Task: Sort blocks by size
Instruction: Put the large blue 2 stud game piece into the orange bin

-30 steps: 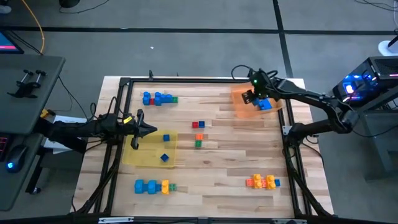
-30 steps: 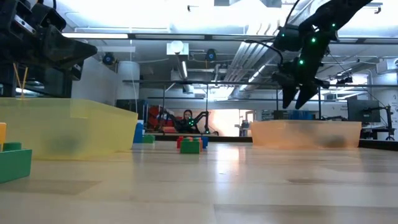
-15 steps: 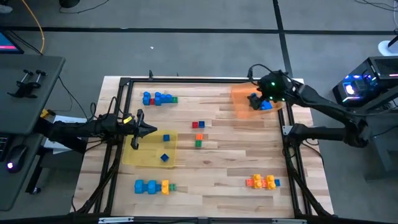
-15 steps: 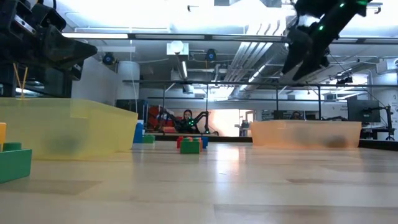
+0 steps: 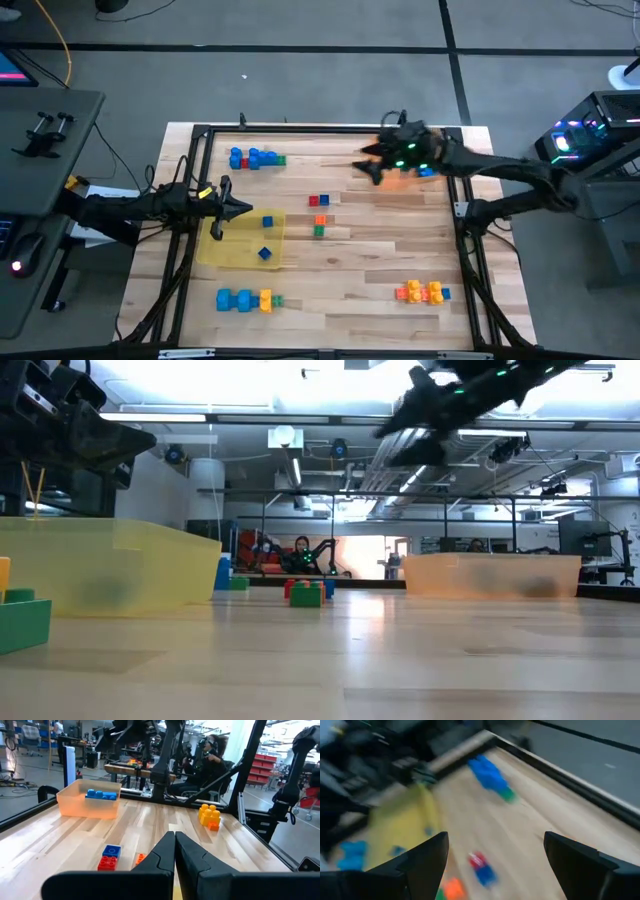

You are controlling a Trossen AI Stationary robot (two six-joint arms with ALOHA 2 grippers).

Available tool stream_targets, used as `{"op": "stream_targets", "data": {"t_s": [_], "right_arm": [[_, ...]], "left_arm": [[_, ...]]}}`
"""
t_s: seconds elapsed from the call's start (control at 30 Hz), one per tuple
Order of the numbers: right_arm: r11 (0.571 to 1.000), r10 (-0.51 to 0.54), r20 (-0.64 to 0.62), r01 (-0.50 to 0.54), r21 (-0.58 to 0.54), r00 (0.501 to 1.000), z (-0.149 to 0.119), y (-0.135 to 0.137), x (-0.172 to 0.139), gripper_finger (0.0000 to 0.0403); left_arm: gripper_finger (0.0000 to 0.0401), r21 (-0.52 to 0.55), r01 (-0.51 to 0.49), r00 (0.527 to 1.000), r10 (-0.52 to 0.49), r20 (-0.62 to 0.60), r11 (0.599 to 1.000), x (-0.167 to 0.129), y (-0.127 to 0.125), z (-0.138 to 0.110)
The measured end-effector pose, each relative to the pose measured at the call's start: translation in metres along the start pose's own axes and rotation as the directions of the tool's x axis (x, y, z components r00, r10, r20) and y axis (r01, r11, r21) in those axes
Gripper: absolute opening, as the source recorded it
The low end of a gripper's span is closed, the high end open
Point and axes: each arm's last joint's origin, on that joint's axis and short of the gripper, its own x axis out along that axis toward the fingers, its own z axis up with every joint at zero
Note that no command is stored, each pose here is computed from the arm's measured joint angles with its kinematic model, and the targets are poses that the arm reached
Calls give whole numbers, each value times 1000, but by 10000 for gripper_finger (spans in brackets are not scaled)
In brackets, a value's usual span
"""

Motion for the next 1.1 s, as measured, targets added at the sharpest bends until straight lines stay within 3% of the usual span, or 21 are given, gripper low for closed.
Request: {"op": "stream_targets", "data": {"t_s": [0.1, 0.2, 0.43, 0.67, 0.97, 1.1], "right_arm": [[997, 77, 9, -77, -9, 997, -4, 18, 39, 322], [996, 88, -6, -88, -22, 996, -6, 32, 75, 322], [996, 77, -58, -79, -34, 995, 24, 47, 166, 322], [977, 20, -144, -50, -208, 989, 53, 24, 248, 322], [966, -28, -149, -12, -259, 988, 48, -15, 317, 322], [970, -36, -180, -10, -244, 983, 28, -26, 332, 322]], "left_arm": [[0, 0, 0, 1000, 0, 0, 1000, 0, 0, 0], [0, 0, 0, 1000, 0, 0, 1000, 0, 0, 0], [0, 0, 0, 1000, 0, 0, 1000, 0, 0, 0], [0, 0, 0, 1000, 0, 0, 1000, 0, 0, 0], [0, 0, 1, 1000, -1, 0, 1000, 0, 0, 0], [0, 0, 1, 1000, -1, 0, 1000, 0, 0, 0]]}}
